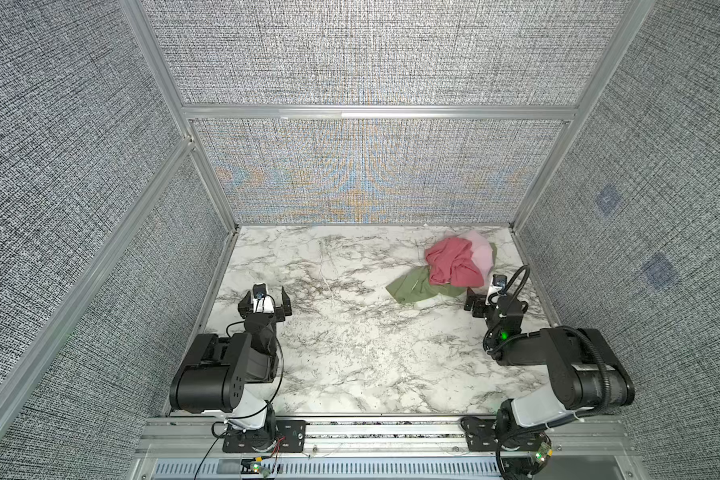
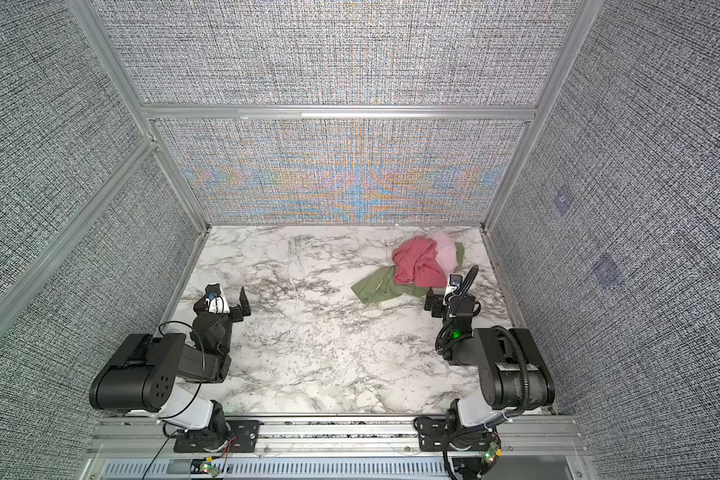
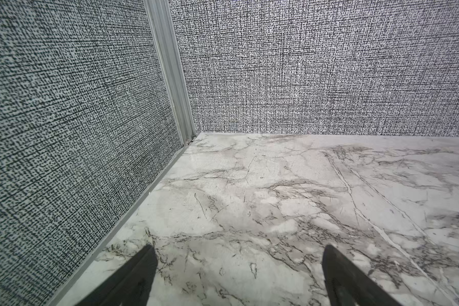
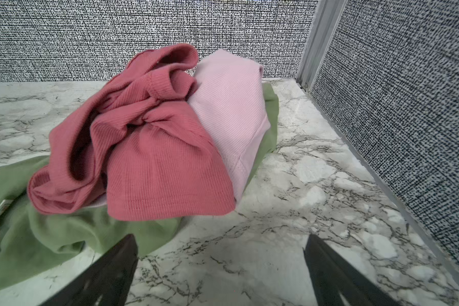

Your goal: Pick out a specific cloth from the pile

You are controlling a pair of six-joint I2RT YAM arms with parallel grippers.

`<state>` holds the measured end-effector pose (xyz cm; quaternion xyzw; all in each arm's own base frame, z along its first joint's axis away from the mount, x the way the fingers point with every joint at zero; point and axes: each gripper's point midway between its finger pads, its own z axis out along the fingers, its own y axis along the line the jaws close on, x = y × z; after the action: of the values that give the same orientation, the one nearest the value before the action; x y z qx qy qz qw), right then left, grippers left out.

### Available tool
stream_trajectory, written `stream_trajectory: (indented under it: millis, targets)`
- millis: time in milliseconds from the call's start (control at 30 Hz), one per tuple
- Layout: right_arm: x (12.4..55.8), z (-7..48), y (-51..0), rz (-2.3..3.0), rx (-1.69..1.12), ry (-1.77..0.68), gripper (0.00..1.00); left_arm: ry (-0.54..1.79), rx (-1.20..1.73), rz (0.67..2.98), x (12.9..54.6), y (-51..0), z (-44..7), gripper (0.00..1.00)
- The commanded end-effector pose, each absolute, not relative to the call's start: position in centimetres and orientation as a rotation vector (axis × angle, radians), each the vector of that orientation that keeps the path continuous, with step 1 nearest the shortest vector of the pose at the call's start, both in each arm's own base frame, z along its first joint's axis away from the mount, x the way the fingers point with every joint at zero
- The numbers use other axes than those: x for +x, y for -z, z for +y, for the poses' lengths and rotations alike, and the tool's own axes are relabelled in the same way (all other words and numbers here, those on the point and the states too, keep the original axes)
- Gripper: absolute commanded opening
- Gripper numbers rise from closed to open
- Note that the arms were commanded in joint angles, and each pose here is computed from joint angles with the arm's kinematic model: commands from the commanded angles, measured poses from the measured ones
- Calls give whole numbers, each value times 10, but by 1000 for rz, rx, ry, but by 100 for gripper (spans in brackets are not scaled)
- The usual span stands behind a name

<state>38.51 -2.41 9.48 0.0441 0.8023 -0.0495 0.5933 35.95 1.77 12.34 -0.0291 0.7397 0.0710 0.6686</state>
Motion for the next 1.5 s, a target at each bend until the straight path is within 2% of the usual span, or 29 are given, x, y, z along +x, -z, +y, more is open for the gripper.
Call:
stream_trajectory:
  millis: [0, 700, 867, 1033, 1133, 1267, 1467]
  targets:
    - [387, -24, -99, 1851, 104, 112, 99, -152, -68, 1637, 359, -131, 17, 99]
    - [387, -24, -99, 1851, 106, 112, 100, -150, -66, 1635, 359, -131, 17, 99]
    - [385, -27, -104, 1835, 119, 141, 100, -158, -70, 1624, 357, -139, 17, 89]
    - [384, -16, -141, 1870, 101, 202, 99, -171, -46, 1669, 360, -163, 9, 82]
    - [390, 7, -164, 1953, 69, 142, 95, -56, -125, 1742, 370, -178, 1, 76]
    - [392, 64, -180, 2027, -86, 101, 91, 72, -138, 1784, 373, -191, -27, 74]
    - [390, 147, -160, 2139, -252, -29, 90, 124, -143, 1922, 370, -184, -57, 72]
